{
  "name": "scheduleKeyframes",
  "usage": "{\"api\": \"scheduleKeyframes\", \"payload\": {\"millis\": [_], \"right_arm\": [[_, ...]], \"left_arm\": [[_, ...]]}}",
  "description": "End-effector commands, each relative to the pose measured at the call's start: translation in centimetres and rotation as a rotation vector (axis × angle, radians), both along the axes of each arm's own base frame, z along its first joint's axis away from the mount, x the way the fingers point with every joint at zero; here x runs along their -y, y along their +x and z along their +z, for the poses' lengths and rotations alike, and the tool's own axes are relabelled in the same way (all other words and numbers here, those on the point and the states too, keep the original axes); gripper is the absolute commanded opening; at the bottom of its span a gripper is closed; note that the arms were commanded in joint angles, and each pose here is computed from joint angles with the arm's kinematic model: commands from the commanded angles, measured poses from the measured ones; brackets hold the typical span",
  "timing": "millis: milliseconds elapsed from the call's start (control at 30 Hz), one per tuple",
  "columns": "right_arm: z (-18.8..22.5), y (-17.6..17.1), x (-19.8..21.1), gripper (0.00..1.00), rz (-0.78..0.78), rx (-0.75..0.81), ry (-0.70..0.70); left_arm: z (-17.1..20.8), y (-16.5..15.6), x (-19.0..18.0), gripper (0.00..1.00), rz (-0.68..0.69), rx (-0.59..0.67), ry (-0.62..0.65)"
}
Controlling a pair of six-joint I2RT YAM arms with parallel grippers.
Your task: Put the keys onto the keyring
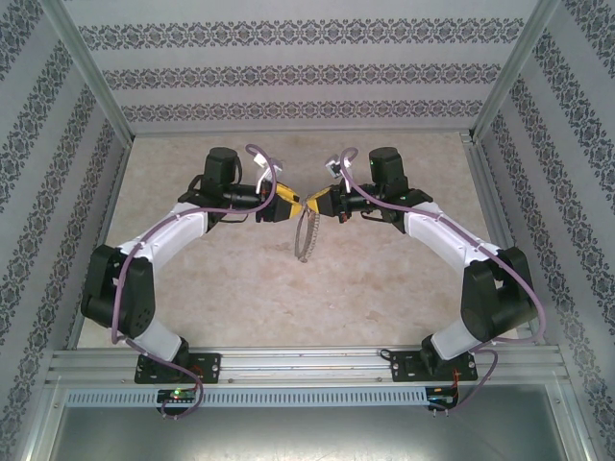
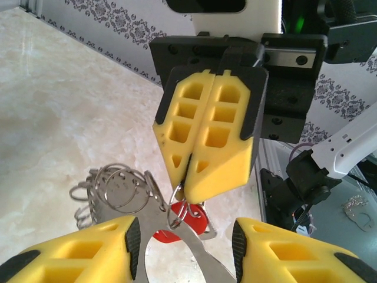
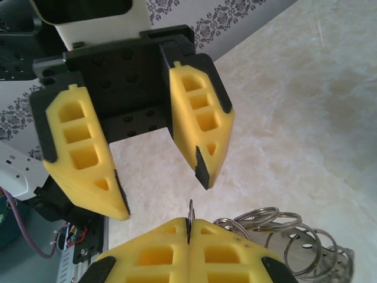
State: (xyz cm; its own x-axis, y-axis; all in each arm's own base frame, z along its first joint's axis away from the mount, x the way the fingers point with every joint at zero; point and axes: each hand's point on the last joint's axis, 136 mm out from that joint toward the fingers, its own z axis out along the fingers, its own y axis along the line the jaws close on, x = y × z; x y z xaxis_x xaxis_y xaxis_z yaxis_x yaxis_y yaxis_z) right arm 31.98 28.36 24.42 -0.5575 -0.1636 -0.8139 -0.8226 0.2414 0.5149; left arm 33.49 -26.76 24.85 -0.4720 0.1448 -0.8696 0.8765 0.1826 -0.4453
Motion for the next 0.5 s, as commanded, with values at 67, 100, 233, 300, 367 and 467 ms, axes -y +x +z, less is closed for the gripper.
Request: {"api": "scheduleKeyframes", "payload": {"millis": [67, 100, 233, 300, 367, 467], "right_arm": [[1.81, -1.02, -0.55, 0.0, 0.049, 0.055, 0.045], [1.89, -1.04, -0.62, 0.0, 0.052, 0.057, 0.046], [1.78, -1.0, -0.82, 0.0, 0.056, 0.056, 0.045], [1.74, -1.03, -0.93, 0.0, 0.059, 0.054, 0.044], [1.72, -1.02, -0.99, 0.0, 0.059, 0.054, 0.043], [1.7, -1.13, -1.15, 0.0, 0.062, 0.054, 0.042]], "left_arm": [[1.4, 0.84, 0.14, 0.46, -0.018, 0.039, -0.051], [1.47, 0.9, 0.19, 0.45, -0.017, 0.037, -0.055], [1.6, 1.06, 0.37, 0.44, -0.025, 0.031, -0.073], [1.68, 1.06, 0.45, 0.43, -0.027, 0.035, -0.079], [1.67, 1.07, 0.52, 0.43, -0.029, 0.03, -0.082], [1.68, 0.96, 0.63, 0.41, -0.036, 0.027, -0.086]]}}
